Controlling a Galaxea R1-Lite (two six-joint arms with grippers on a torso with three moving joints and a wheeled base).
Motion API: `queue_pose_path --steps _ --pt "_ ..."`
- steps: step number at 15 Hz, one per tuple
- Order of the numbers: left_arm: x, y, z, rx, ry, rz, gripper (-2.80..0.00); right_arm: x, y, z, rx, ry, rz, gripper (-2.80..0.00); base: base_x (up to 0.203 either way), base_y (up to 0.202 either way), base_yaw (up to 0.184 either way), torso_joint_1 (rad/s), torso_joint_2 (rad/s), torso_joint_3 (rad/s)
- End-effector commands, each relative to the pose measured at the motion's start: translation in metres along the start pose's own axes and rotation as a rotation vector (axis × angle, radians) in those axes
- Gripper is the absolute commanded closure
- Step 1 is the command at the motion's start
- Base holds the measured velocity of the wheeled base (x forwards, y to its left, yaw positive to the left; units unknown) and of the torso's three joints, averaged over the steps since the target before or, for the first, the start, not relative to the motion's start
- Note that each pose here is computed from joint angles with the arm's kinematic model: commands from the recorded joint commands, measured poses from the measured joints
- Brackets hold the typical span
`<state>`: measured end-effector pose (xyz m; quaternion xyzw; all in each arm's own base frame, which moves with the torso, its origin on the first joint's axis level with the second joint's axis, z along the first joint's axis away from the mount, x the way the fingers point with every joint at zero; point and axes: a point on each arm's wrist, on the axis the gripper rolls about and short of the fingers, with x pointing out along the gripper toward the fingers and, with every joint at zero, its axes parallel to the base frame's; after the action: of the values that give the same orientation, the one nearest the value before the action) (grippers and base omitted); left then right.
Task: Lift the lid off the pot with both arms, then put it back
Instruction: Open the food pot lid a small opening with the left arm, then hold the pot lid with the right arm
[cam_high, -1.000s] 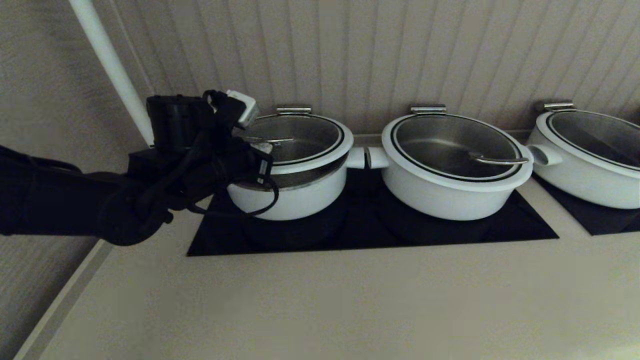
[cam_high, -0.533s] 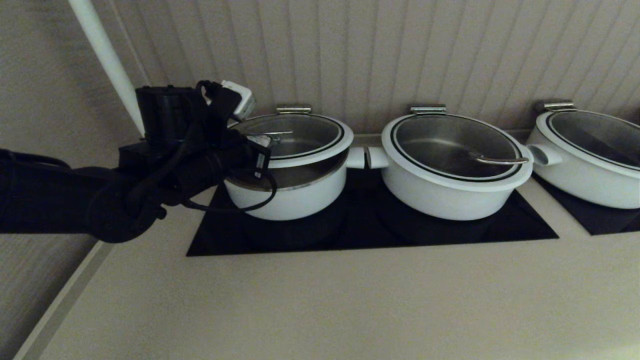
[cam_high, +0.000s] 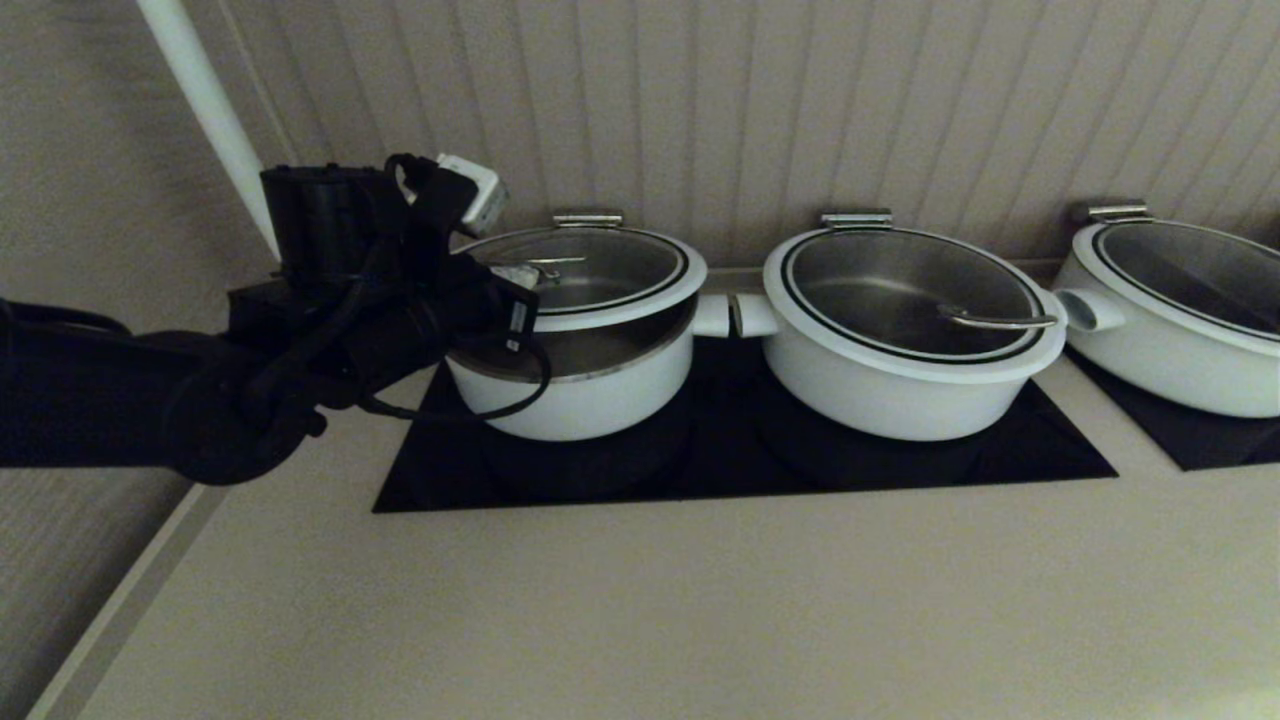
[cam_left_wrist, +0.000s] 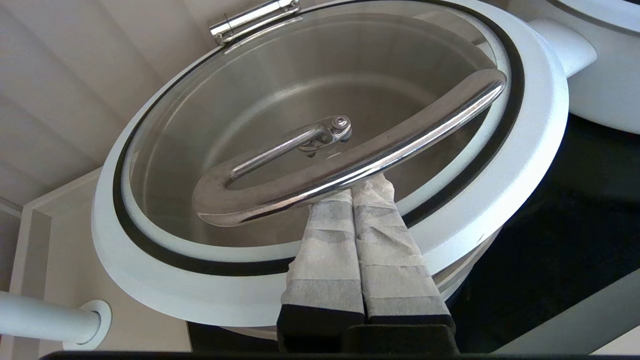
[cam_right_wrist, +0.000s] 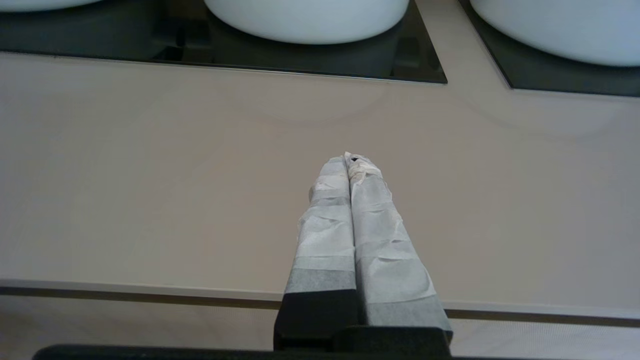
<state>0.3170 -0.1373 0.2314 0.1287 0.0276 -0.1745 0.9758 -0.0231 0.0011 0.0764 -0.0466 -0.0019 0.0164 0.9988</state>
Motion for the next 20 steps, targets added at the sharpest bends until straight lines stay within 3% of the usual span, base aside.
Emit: queue_pose_path --steps 1,7,12,20 --pt "-0.001 0.001 0.002 0.001 -0.008 0.003 0.00 -0.002 0.000 0.009 -0.004 -0.028 0.024 0.00 0.000 0.000 0.000 0.000 0.00 0.000" --pt "-0.001 0.001 0.002 -0.003 -0.009 0.003 0.00 0.020 -0.003 0.061 0.002 0.017 0.149 0.00 0.000 0.000 0.000 0.000 0.00 0.000" --pt "-0.004 0.001 0.004 -0.005 -0.015 0.005 0.00 0.047 -0.001 0.076 -0.149 0.042 0.373 0.00 0.000 0.000 0.000 0.000 0.00 0.000" --pt "-0.002 0.001 0.003 -0.006 -0.013 0.003 0.00 0.094 -0.001 0.090 -0.267 0.111 0.530 0.00 0.000 0.000 0.000 0.000 0.00 0.000"
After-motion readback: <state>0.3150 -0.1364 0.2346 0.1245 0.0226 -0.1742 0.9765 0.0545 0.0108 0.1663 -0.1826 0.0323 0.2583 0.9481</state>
